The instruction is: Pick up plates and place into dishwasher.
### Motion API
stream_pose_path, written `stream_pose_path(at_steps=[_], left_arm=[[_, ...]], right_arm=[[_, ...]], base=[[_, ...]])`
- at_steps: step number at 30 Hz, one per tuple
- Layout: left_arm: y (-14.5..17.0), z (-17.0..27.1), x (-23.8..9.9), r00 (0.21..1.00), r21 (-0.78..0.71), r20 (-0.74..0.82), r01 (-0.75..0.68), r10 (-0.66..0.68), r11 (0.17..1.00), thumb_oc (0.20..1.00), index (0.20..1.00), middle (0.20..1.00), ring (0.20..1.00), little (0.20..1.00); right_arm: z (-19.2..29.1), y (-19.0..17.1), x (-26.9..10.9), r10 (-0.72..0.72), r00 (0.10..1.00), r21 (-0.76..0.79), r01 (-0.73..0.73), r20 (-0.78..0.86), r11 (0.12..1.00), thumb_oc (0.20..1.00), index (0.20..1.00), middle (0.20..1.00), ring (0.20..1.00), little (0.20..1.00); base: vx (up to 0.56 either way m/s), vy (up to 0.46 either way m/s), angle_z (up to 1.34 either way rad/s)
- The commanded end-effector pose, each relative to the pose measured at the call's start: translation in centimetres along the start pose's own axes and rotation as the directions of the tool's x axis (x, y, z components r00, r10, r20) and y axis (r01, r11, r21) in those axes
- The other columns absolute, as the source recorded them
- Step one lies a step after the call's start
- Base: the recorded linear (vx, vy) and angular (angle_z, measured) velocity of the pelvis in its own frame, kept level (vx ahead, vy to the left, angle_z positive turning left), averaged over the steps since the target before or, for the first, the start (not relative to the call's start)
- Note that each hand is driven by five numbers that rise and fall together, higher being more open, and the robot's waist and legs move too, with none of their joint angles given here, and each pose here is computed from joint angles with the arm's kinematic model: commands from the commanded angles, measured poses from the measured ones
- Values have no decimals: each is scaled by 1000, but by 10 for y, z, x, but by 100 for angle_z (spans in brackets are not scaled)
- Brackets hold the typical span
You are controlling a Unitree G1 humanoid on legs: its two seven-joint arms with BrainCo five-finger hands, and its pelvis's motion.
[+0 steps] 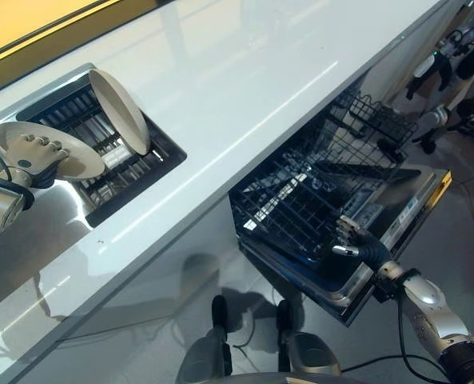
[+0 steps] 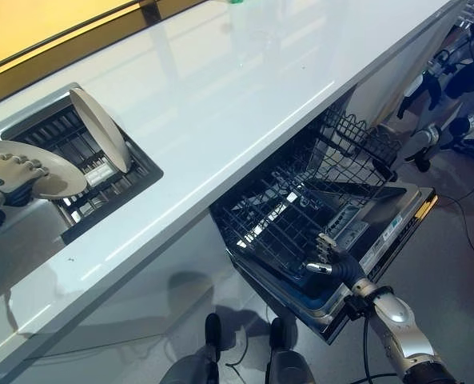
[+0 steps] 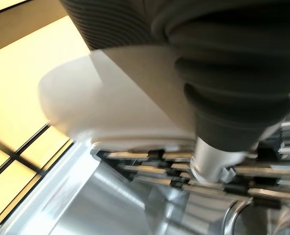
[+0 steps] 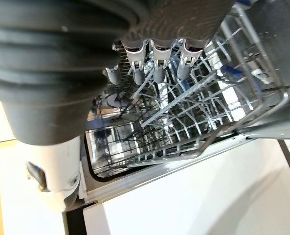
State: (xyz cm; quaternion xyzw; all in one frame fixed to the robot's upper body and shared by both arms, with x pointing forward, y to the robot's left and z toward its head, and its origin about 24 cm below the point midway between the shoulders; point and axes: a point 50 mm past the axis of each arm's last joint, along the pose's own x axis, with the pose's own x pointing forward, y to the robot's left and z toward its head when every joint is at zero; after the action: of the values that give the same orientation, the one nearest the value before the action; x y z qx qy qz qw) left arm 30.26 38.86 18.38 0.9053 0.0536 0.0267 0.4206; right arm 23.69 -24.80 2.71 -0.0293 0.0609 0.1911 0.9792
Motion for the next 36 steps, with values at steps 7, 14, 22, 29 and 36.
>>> stream_pose_path(at_steps=[7, 14, 22, 29, 36], left_arm=[[38, -28, 7, 978, -19, -131, -165, 161, 986, 200, 200, 200, 200, 200], [56, -16, 6, 938, -150, -147, -336, 315, 930, 200, 200, 200, 200, 200], [62, 7, -13, 859, -317, -205, -512, 469, 799, 200, 200, 200, 200, 200], [107, 48, -31, 733, -537, -144, -622, 664, 570, 200, 200, 200, 200, 200], [164, 112, -39, 631, -886, 144, -261, 763, 383, 200, 200, 200, 200, 200]], right_arm=[[39, 5, 5, 40, 973, -34, -33, 228, 999, 1000, 1000, 1000, 1000, 1000], [51, 16, 7, 37, 943, -10, -36, 332, 999, 1000, 1000, 1000, 1000, 1000], [89, 33, 7, 15, 835, -118, 60, 550, 991, 1000, 1000, 1000, 1000, 1000], [145, 43, 0, 69, 664, -293, 232, 744, 927, 1000, 1000, 1000, 1000, 1000], [205, 53, 29, 188, 567, -478, 421, 802, 771, 1000, 1000, 1000, 1000, 1000]], base=[[31, -54, 1], [22, -112, 3], [19, -102, 4], [-19, -93, 7], [-30, -86, 14]])
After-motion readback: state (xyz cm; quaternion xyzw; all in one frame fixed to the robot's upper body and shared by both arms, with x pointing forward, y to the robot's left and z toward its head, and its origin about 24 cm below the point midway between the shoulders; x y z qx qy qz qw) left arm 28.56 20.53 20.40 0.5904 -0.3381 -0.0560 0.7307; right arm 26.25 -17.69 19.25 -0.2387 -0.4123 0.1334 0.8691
